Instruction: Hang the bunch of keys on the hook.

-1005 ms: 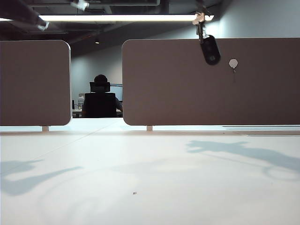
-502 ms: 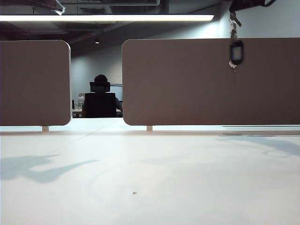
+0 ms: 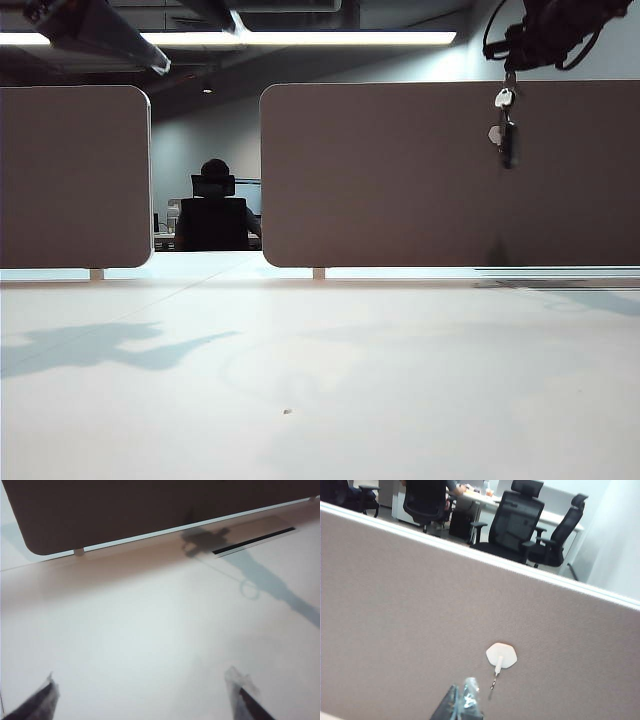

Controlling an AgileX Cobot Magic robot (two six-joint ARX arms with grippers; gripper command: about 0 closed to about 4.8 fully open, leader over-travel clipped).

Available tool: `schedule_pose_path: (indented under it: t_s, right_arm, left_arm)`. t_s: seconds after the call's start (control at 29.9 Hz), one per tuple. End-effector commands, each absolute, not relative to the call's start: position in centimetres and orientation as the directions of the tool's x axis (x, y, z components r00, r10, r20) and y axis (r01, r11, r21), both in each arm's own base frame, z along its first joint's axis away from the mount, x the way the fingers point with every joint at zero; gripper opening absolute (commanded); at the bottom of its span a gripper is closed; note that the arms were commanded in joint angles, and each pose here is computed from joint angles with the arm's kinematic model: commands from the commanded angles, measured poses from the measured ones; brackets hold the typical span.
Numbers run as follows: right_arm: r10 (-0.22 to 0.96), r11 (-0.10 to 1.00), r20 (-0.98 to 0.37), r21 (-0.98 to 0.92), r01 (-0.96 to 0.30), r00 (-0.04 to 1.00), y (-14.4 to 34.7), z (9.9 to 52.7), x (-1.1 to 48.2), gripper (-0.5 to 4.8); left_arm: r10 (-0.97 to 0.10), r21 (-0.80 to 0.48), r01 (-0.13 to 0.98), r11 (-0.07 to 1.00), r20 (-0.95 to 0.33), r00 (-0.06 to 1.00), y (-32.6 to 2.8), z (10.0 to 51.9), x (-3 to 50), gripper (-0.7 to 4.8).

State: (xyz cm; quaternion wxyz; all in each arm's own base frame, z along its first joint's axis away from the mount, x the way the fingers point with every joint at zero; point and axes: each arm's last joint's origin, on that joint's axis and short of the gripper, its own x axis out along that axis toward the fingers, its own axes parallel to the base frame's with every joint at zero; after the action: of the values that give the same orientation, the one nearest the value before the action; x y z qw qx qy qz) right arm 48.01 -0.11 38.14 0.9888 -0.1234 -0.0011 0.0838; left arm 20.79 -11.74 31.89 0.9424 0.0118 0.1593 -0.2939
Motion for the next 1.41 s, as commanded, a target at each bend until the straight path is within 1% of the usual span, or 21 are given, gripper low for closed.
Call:
schedule_pose_path:
  t_s: [0.03,0.44,0.64,0.9,1.27,1.41]
  right_arm:
    - [0.159,0.962,0.025,-0.23,-0.149,0.987,-0.6,38.3,49.4,-0.05]
    - [0.169,0.969,0.067,-0.195,-0.153,0.983,-1.3,36.0,54.3,-0.06]
    - [0.161,0.97,0.035,-0.188,-0.152,0.986,-1.4,34.1,55.8,-0.06]
    - [0.113,0.977,0.011,-0.184,-0.11,0.993,-1.6,32.8,56.4,-0.06]
    - [0.105,0.98,0.043,-0.176,-0.096,0.994,-2.6,32.5,56.7,-0.06]
    - [0.132,0.979,0.056,-0.166,-0.121,0.99,-2.6,32.1,56.9,-0.06]
  left_arm:
    - [-0.548,-0.059,0.557,0.829,-0.291,0.785,-12.0,32.0,21.3,4.79]
    - [-0.529,-0.052,0.539,0.841,-0.294,0.796,-12.3,31.5,22.0,4.79]
    - [-0.526,-0.054,0.538,0.841,-0.31,0.792,-12.4,31.2,22.1,4.79]
    - [-0.526,-0.054,0.538,0.841,-0.312,0.791,-12.4,31.2,22.1,4.79]
    - [-0.515,-0.059,0.534,0.843,-0.375,0.771,-12.3,30.6,21.9,4.79]
    - [-0.515,-0.058,0.534,0.843,-0.371,0.773,-12.3,30.6,21.9,4.79]
